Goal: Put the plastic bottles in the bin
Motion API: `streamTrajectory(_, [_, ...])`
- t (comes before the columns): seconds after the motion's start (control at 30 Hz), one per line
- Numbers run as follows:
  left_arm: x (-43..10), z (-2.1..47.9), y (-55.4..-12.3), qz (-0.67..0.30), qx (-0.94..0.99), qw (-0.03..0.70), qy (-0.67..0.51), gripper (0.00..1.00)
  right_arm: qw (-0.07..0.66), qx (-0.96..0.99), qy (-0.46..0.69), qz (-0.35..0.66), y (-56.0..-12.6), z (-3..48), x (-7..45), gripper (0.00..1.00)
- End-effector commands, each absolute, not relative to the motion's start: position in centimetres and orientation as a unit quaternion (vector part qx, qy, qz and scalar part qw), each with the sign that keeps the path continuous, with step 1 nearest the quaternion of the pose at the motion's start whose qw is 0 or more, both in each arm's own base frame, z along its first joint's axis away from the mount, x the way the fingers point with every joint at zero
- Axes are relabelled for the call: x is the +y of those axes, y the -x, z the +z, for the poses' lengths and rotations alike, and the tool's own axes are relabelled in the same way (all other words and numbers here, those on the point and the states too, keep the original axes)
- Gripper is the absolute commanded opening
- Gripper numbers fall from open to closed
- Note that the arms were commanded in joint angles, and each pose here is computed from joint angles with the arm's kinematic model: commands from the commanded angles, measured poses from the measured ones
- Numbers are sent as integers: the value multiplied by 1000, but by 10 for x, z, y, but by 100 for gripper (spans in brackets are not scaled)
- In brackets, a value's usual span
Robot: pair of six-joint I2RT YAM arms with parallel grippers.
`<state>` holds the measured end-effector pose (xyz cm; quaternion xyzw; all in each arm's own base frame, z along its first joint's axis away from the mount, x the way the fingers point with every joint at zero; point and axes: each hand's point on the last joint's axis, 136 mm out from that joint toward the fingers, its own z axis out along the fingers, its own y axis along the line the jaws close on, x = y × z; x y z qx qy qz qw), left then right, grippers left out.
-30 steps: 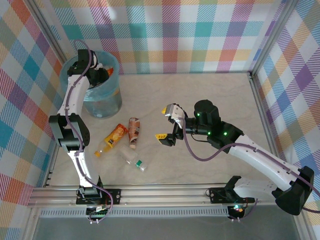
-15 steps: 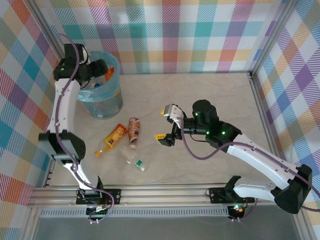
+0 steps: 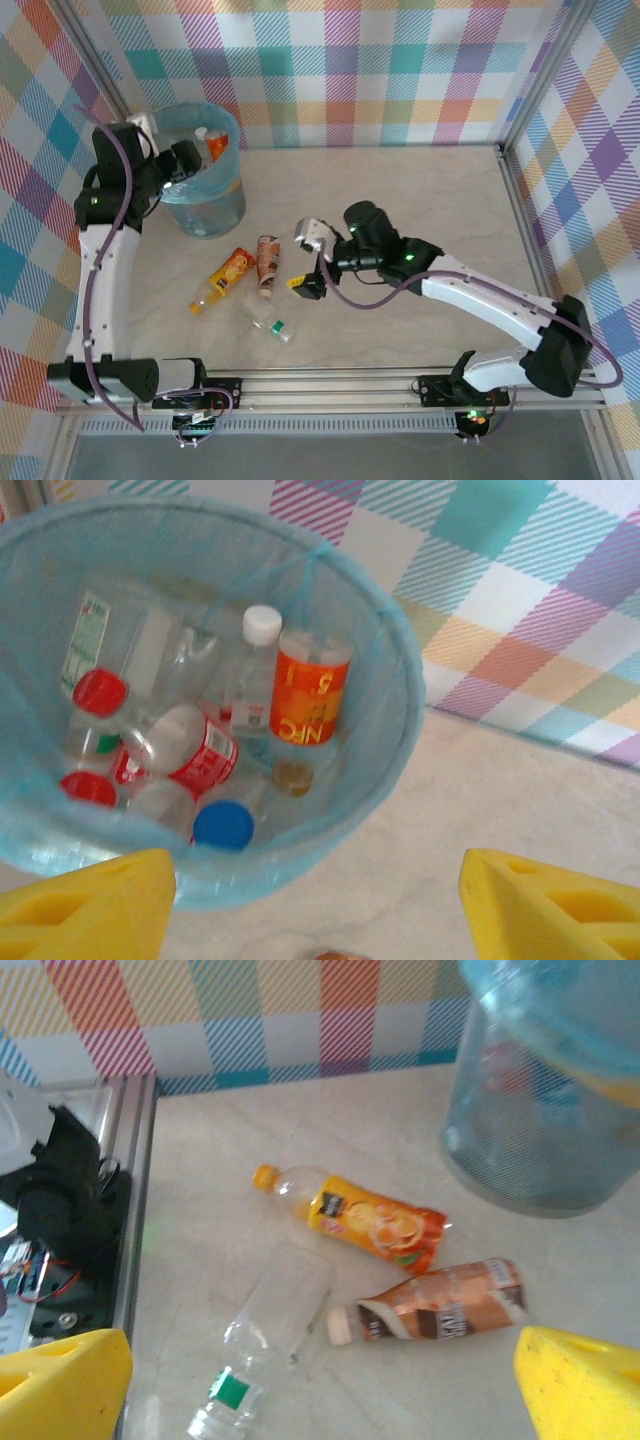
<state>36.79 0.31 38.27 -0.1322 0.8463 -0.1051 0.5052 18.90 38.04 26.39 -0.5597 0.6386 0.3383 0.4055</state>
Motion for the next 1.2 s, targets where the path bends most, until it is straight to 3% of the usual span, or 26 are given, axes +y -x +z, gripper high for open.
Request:
streamTrajectory(0.0, [-1, 401, -339, -106, 819, 554, 101, 75, 370, 653, 580, 316, -179, 236, 394, 97])
streamTrajectory(0.5, [-54, 326, -235, -180, 810, 556, -41, 76, 252, 731, 571, 276, -165, 125, 459, 96])
streamTrajectory(0.87, [-37, 301, -224, -147, 795, 588, 0, 83, 210, 755, 570, 247, -175, 76, 481, 96])
streamTrajectory(1.17, [-29, 296, -224, -132, 802, 583, 18, 83, 180, 763, 574, 236, -171, 49, 478, 87])
